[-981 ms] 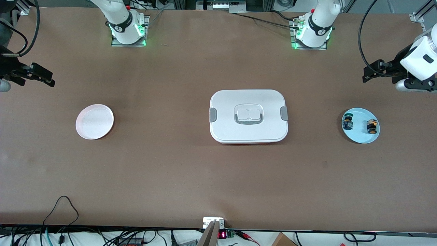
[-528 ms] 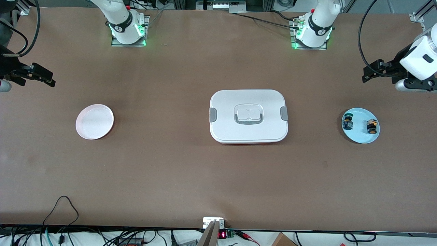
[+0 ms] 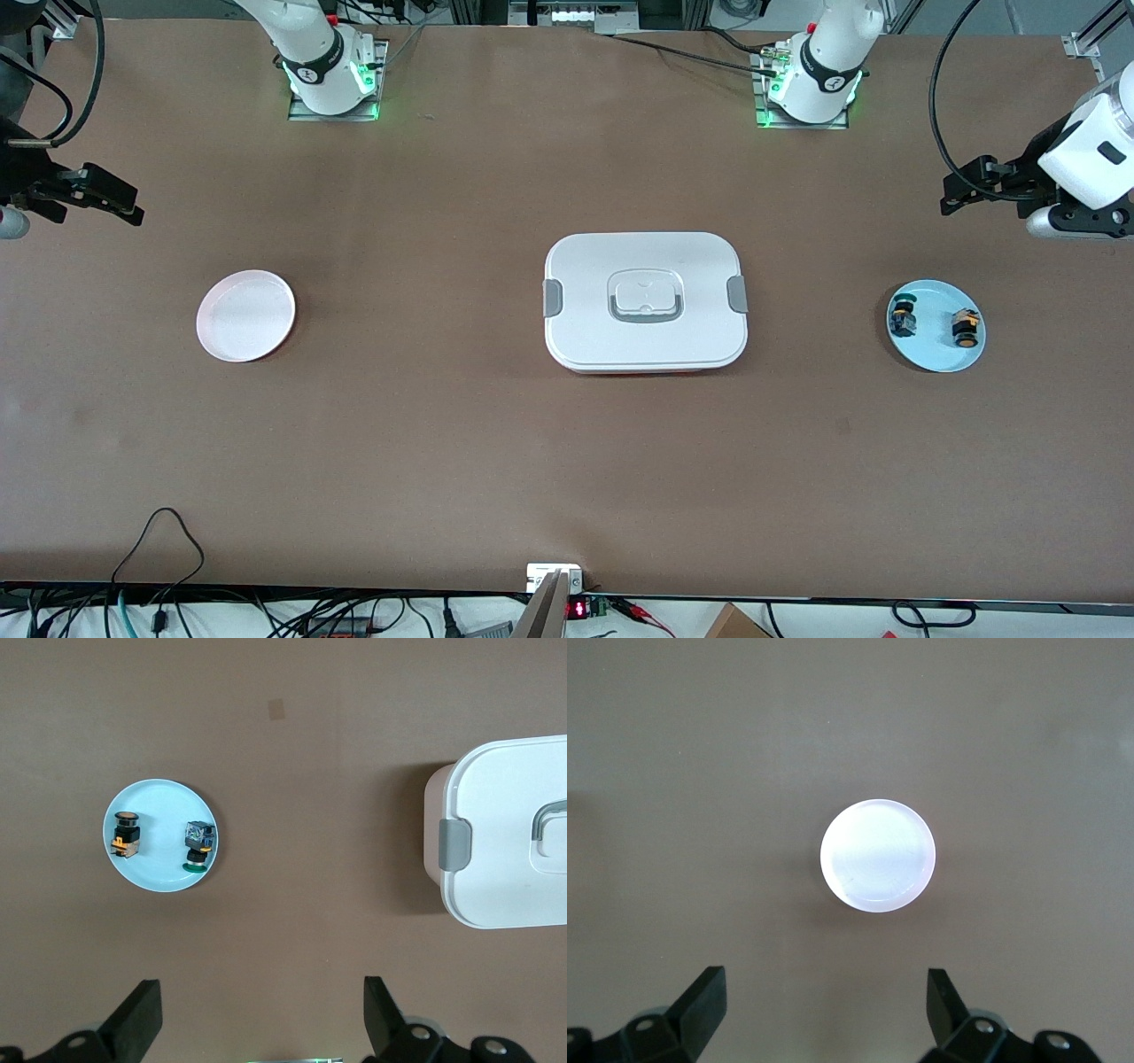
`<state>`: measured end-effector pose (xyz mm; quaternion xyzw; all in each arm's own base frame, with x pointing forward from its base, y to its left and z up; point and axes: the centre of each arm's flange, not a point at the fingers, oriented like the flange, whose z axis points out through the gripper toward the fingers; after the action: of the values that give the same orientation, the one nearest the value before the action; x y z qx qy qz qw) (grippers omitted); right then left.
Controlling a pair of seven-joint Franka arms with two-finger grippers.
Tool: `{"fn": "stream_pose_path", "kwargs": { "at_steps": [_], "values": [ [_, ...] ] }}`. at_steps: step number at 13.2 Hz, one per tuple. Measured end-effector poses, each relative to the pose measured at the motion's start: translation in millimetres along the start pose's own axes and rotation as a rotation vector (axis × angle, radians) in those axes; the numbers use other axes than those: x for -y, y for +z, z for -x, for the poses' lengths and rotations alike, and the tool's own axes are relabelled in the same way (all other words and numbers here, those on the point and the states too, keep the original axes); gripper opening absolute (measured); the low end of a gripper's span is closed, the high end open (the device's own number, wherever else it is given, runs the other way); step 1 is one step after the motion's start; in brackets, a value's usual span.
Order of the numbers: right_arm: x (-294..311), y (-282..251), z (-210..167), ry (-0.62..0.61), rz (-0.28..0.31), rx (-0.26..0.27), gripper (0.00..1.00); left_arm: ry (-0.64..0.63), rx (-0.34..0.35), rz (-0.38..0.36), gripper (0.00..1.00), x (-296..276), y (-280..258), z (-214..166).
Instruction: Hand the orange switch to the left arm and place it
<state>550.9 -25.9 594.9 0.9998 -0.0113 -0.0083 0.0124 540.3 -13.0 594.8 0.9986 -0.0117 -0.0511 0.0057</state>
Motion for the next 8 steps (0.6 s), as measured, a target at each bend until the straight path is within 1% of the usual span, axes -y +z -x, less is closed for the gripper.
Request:
{"fn": "stream_pose_path", "kwargs": {
  "at_steps": [8],
  "values": [
    [-2.0, 0.1, 0.0, 0.003, 0.002, 0.0, 1.0, 0.001, 0.002, 0.0, 1.0, -0.4, 1.7, -1.4]
  ]
}}
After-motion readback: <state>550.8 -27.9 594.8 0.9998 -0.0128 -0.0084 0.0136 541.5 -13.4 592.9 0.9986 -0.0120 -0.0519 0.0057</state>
